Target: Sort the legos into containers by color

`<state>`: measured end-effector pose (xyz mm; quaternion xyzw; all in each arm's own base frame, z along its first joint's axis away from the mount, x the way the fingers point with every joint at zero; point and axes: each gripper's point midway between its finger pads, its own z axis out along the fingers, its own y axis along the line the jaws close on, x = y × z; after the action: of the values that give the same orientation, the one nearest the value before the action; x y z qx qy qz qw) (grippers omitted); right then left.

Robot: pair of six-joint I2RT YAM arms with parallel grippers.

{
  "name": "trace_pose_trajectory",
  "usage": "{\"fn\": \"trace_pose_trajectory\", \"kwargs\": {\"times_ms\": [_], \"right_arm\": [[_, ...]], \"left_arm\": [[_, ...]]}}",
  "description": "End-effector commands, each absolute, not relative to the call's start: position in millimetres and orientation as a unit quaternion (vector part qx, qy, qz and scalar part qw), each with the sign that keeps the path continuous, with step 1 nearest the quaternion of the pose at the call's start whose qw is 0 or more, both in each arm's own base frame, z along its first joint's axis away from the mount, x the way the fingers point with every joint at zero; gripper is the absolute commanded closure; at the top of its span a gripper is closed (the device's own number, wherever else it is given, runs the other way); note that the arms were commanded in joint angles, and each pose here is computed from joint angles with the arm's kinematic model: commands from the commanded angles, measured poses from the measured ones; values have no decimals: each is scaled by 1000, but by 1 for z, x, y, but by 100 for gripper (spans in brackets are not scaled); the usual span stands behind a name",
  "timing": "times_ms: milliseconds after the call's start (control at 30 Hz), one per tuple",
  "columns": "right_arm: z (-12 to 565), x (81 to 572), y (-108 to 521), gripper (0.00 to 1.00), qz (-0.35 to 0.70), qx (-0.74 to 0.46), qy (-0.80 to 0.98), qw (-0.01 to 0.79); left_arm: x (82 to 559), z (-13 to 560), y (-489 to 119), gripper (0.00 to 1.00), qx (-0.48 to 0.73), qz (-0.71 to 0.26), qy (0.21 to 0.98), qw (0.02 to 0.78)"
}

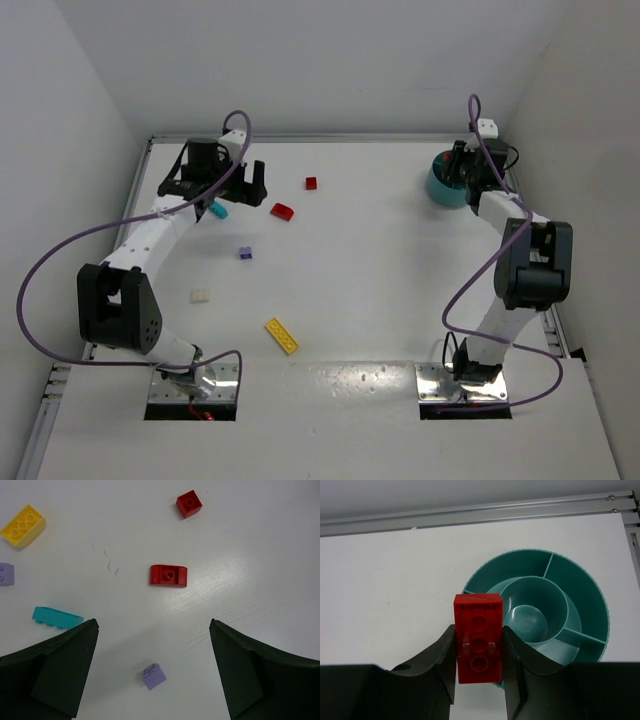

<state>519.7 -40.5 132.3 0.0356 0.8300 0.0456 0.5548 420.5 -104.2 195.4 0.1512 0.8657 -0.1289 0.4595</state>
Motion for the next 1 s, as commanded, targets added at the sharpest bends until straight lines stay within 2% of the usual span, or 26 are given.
{"fn": "trace_pose_trajectory", "kwargs": {"times_ms": [0, 300, 967], "right_arm": [[181, 547, -52, 100, 39, 46, 778, 625], [202, 560, -62, 100, 39, 51, 759, 648], [173, 584, -84, 100, -5, 47, 764, 644]], "left_arm": [[433, 218, -103, 0, 144, -135, 851, 487], [438, 212, -103, 0, 147, -133, 855, 479], [448, 205, -101, 0, 149, -133, 859, 472]]}}
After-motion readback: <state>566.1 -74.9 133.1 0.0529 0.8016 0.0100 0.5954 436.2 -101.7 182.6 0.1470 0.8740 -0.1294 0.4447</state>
